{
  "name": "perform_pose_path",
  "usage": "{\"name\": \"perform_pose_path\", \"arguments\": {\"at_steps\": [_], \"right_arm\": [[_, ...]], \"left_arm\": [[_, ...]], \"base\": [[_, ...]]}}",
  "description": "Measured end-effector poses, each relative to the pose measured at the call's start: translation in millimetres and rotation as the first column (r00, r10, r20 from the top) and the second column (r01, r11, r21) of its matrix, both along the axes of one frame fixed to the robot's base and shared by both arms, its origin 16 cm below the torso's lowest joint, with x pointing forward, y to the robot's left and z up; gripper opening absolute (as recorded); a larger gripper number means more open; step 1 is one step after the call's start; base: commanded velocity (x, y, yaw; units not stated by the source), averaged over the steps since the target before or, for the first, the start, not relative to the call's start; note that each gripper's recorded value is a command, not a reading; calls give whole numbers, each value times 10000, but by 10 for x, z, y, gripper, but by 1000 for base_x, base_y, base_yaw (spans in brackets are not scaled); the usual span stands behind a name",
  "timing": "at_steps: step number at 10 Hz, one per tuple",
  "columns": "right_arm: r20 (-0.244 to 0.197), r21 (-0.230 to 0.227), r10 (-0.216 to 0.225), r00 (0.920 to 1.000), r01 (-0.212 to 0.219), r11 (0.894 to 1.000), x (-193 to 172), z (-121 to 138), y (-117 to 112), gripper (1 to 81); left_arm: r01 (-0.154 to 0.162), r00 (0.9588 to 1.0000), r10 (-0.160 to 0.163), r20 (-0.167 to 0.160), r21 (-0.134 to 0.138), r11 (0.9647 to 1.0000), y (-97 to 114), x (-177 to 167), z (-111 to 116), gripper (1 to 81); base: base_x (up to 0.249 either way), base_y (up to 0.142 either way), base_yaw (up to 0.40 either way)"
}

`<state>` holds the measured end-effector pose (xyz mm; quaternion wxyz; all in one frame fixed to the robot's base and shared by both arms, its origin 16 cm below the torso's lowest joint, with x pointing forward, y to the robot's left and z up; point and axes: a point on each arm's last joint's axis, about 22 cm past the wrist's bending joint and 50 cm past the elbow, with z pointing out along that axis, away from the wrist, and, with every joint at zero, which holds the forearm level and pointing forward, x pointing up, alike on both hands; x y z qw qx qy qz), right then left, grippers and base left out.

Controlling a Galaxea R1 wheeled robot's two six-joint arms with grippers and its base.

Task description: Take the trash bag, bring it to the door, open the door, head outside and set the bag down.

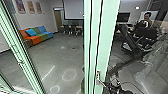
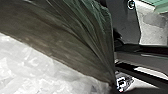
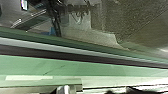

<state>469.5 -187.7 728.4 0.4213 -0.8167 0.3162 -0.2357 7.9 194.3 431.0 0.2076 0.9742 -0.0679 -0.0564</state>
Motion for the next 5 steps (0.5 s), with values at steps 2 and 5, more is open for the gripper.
{"name": "perform_pose_path", "arguments": {"at_steps": [2, 5], "right_arm": [[-136, 81, 282, 9995, -281, 9996, -5, 39, -18, 811], [-493, 293, 840, 9953, -826, 9962, -20, 67, -21, 811]], "left_arm": [[3, 10000, -3, 29, 8, 10000, 6, 22, -1, 10], [-8, 10000, 8, 7, 89, 10000, 69, 11, -7, 10]], "base": [[0, 0, 0], [0, 0, 0]]}}
